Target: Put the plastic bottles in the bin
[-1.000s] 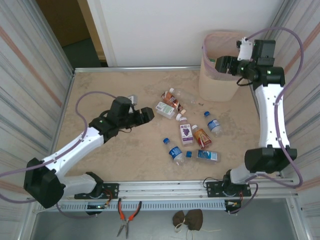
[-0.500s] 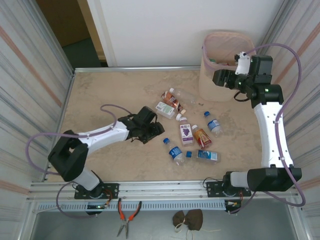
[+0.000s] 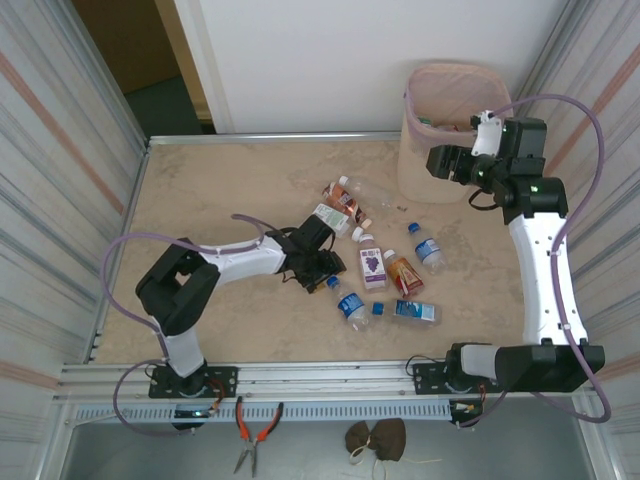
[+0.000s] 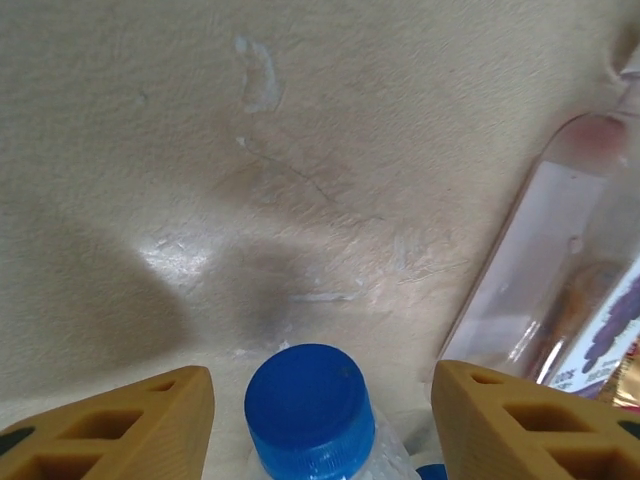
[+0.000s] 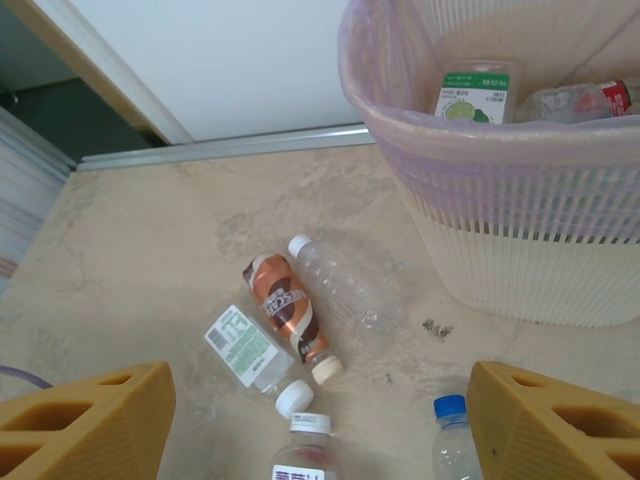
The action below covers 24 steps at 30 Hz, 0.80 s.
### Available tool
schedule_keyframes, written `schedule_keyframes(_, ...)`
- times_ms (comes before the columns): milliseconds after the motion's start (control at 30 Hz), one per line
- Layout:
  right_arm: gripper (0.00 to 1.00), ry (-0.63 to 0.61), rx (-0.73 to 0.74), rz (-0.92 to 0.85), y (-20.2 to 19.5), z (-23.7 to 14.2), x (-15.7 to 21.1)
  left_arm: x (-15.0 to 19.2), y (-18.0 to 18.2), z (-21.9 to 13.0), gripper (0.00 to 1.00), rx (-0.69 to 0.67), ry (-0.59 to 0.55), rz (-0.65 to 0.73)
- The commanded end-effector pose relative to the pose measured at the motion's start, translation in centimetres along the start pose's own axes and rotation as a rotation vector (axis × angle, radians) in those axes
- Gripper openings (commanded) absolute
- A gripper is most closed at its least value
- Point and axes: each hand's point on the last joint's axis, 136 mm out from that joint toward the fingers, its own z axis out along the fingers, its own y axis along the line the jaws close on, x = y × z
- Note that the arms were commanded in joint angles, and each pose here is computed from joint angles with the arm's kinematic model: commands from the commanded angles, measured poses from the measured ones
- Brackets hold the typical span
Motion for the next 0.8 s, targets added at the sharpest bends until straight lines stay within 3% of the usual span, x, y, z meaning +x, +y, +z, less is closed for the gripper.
schedule_keyframes(0,0.76,-0.039,-0.004,-0.009,0.2,-1.1,-0.5,0.5,-0.9,0.2,0.57,0.012,0.031,-0.032)
schedule_keyframes(400,0.75,-0.048,-0.003,-0.015,0.1,-1.6,-0.6,0.4,-0.6,0.9,0.44,0.006,0.039,-0.070)
schedule_keyframes(567,0.75,-0.051,0.002,-0.020,0.1,-1.8,-0.6,-0.1,-0.4,0.6,0.31,0.010,0.022,-0.078)
schedule_keyframes(767,0.75,-0.053,0.003,-0.022,0.3,-2.1,-0.6,-0.8,-0.4,-0.3,0.29,0.017,-0.004,-0.070)
